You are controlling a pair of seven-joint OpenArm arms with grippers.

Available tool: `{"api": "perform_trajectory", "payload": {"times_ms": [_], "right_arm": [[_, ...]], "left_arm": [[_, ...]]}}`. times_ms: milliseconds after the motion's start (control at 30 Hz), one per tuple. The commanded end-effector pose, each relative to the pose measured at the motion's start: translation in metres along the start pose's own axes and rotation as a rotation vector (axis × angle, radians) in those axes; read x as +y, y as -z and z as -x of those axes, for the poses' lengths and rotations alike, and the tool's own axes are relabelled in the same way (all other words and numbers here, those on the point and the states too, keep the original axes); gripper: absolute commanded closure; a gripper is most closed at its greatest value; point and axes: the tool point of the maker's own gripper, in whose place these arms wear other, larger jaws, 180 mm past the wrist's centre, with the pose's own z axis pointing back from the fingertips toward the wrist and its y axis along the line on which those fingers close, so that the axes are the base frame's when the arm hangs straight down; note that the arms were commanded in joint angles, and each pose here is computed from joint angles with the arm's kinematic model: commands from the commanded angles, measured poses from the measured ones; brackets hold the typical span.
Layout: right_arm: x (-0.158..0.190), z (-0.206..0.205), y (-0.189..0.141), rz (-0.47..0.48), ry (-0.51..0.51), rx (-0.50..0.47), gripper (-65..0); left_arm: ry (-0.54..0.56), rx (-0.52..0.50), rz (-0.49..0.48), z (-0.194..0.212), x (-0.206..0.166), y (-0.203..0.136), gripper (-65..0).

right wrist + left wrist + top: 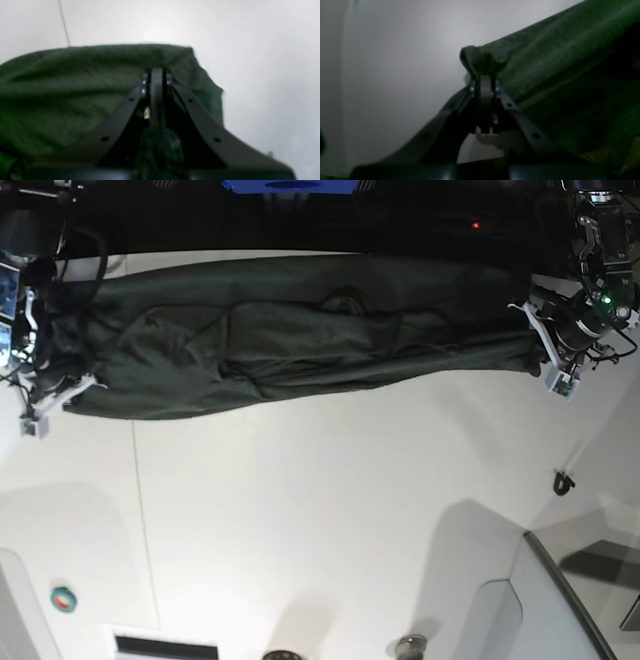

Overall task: Layout the t-shirt on the table in an organized manner, then fold the t-shirt properly
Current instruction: 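Grasp the strip's end with the right gripper, left gripper holding the other end, then pull the strip taut between both grippers and lay it flat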

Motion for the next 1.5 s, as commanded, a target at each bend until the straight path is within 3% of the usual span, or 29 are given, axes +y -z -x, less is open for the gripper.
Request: {"api": "perform_trajectory", "payload": {"times_ms": [0,233,600,767,1300,1467], "right_arm": [[-0.002,-0.032,-0.007,0.006,-0.010,-0.087,-1.4],[0.010,-0.043,-0.017,-0.009,-0.027,-0.137,-1.5],[0.021,-0.032,-0.014,-0.036,-0.021,-0.080,-1.5],[0.036,-0.028,-0.013,-0.093,-0.041,-0.076,-1.5],[0.037,-0.028,-0.013,-0.096,-0.041,-0.076,-1.5],[0.038,-0.029,-0.013,-0.096,-0.041,-0.077,-1.5]], "left_arm": [[0.023,-0.052,-0.026,-0.018,0.009,-0.008,0.0],[0.050,-0.092,-0.019,-0.027,-0.007,-0.020,0.0],[0.102,-0.008,-0.049,-0.003,-0.005,-0.016,0.0],[0.114,-0.037,-0.053,0.003,-0.009,-0.008,0.0],[0.180,-0.023,-0.033,0.009,-0.023,-0.012,-0.5],[0.199,-0.037,-0.031,0.005,-0.027,-0.019,-22.1]]}}
